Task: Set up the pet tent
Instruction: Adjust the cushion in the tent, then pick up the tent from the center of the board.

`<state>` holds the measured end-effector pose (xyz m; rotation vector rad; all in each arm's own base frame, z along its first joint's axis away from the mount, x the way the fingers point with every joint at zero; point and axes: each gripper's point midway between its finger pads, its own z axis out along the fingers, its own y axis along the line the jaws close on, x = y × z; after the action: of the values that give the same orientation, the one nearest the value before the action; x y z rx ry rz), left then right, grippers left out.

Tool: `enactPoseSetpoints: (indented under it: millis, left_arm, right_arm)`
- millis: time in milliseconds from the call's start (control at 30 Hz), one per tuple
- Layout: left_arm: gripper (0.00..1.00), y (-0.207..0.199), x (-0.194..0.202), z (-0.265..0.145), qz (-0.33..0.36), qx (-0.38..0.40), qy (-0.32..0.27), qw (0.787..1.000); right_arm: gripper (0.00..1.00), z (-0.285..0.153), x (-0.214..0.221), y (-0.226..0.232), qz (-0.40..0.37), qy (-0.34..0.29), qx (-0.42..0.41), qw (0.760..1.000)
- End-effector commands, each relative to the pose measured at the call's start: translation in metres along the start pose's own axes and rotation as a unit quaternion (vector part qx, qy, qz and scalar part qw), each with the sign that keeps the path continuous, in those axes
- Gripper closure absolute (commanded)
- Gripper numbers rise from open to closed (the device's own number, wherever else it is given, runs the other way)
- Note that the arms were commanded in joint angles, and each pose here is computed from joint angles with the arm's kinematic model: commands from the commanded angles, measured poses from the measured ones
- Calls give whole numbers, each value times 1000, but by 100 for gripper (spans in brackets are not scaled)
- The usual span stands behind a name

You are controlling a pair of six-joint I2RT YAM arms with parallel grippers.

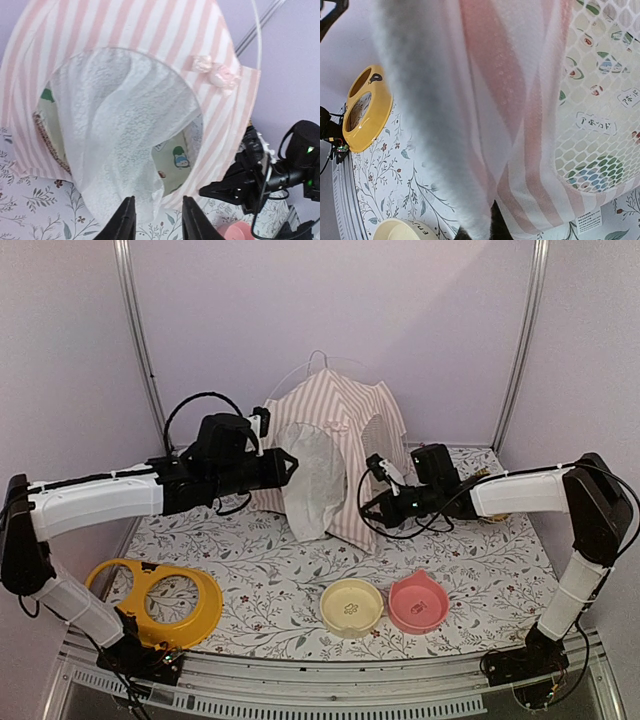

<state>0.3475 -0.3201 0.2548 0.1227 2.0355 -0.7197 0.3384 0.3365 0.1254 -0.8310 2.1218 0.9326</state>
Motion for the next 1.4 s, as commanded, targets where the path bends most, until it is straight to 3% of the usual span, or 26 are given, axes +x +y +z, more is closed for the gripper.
enactPoseSetpoints:
  millis: [0,100,267,433,533,667,800,933,1033,1167,1267,1367]
  left_arm:
    - [73,60,29,16,17,-94,32,995]
    - [79,70,39,49,52,-126,49,989]
    - [86,130,84,119,67,-230,113,964]
    - [75,145,106,172,74,-238,158,955]
    - [72,154,136,183,68,-232,204,949]
    - [60,134,132,157,67,-206,191,957]
    - [46,77,70,104,52,-130,122,983]
    - [39,38,16,45,47,-72,61,994]
    - [40,57,1,17,42,-104,30,993]
    - [45,125,7,3,7,-161,27,987]
    - [43,150,9,14,22,-153,33,987]
    - [41,154,13,37,43,-123,41,991]
  right_arm:
    - [100,1,7,2,26,23,-15,999]
    - [100,2,7,4,27,24,-21,999]
    - [100,-2,11,9,30,26,-32,999]
    - [100,-11,22,12,29,33,-30,999]
    - [100,-11,25,10,30,38,-23,999]
    - [100,-12,23,-1,37,36,1,999]
    - [100,-19,22,-18,44,33,18,998]
    - [100,-28,21,-38,51,27,42,997]
    - [100,-31,21,-53,54,29,66,996]
    - [97,-39,15,-67,55,25,83,995]
    - [88,-43,9,-67,50,21,87,995]
    - [72,-50,-4,-63,47,11,87,995]
